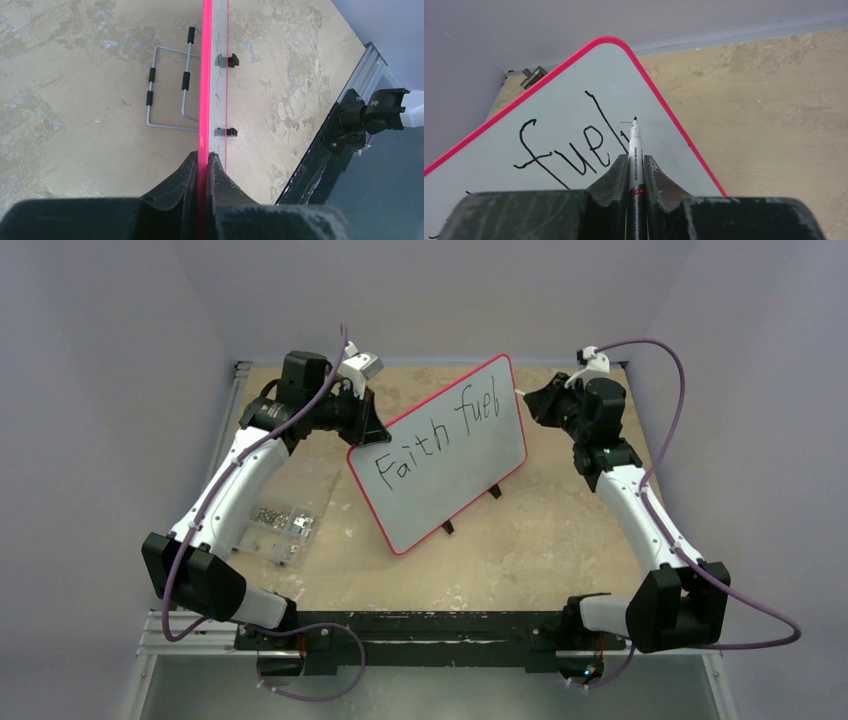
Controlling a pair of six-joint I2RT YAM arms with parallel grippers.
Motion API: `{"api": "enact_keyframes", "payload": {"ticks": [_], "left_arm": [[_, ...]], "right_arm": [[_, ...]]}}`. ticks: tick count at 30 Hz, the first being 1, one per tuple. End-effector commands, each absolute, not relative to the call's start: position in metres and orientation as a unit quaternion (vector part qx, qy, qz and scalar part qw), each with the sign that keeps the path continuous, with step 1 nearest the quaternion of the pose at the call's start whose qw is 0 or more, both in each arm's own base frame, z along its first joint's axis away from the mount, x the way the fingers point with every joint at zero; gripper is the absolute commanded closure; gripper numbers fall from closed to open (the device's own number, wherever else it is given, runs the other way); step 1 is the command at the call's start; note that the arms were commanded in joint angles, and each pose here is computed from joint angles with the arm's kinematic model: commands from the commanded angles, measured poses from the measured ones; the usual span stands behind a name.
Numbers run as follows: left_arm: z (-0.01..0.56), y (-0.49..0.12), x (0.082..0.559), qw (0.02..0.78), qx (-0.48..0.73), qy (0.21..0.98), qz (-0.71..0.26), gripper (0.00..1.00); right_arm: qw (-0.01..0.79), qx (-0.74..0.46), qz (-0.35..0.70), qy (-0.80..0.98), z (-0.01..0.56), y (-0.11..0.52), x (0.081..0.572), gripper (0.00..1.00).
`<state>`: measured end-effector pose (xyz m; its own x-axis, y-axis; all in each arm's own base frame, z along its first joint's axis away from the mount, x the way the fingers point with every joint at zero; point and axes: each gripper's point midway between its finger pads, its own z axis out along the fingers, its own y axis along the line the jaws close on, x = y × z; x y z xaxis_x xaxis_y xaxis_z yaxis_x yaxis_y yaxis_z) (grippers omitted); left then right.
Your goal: Write a sentence on the whiteboard
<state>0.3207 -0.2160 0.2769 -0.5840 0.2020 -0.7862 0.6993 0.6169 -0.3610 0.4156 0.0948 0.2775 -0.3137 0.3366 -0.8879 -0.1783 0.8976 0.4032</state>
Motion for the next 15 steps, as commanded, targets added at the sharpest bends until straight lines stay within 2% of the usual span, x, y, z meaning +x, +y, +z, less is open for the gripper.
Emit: {"api": "enact_keyframes", "payload": {"ticks": [1, 15], "left_arm": [[0.3074, -0.2072, 0.3357, 0.440, 0.292, 0.792, -0.306, 1.00], [0.3078, -0.2079, 0.3349, 0.439, 0.292, 0.792, -0.309, 1.00]], "right_arm": [[0.614, 0.041, 0.236, 0.752, 0.3039, 0.0968, 0.4141, 1.00], [0.611, 0.031, 0.245, 0.752, 0.2999, 0.1019, 0.4183, 1.00]]}}
